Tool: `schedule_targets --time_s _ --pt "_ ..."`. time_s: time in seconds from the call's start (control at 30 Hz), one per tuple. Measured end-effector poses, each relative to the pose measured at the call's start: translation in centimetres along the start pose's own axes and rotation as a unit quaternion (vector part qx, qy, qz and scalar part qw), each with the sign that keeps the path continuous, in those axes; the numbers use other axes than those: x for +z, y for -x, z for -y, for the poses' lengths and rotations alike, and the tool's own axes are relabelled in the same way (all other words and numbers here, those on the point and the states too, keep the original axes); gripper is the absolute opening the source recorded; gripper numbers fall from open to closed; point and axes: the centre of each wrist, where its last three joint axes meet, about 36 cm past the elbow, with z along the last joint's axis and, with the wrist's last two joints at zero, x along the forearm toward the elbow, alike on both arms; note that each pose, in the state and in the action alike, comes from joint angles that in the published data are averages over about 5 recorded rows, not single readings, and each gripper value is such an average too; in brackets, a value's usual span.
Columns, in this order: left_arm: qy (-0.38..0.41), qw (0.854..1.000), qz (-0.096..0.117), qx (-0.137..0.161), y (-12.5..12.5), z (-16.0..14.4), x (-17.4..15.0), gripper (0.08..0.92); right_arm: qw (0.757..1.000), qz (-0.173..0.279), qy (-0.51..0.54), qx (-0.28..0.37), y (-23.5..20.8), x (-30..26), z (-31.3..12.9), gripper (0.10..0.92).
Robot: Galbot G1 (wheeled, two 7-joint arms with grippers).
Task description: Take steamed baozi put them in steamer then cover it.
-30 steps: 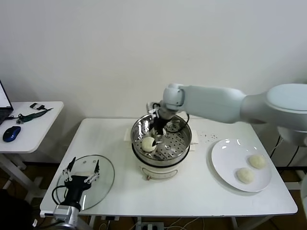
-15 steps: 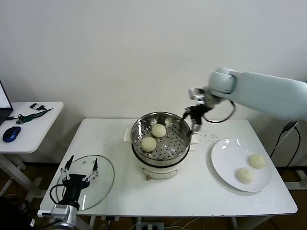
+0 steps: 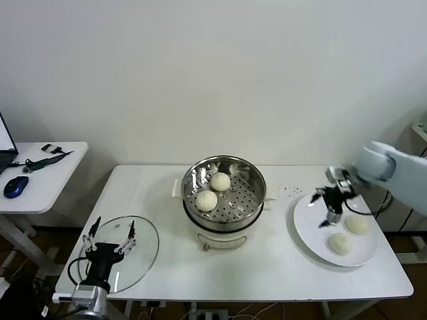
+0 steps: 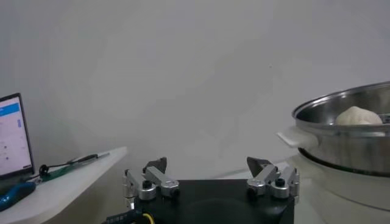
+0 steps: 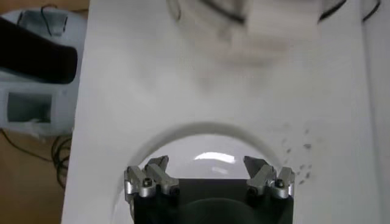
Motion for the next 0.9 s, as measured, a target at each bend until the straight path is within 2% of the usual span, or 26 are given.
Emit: schedule_targets --time_s 0.37,0.9 --pt "0.003 1.000 -0.004 -0.006 -0.1 0.2 0.1 0.823 0.999 -0.050 0.011 -0.018 3.6 4.8 -2.1 0.823" --pt "0.007 1.000 -0.009 -0.009 -0.2 -0.1 0.5 0.823 0.997 -0.071 0.002 -0.029 6.2 5.0 -1.6 0.823"
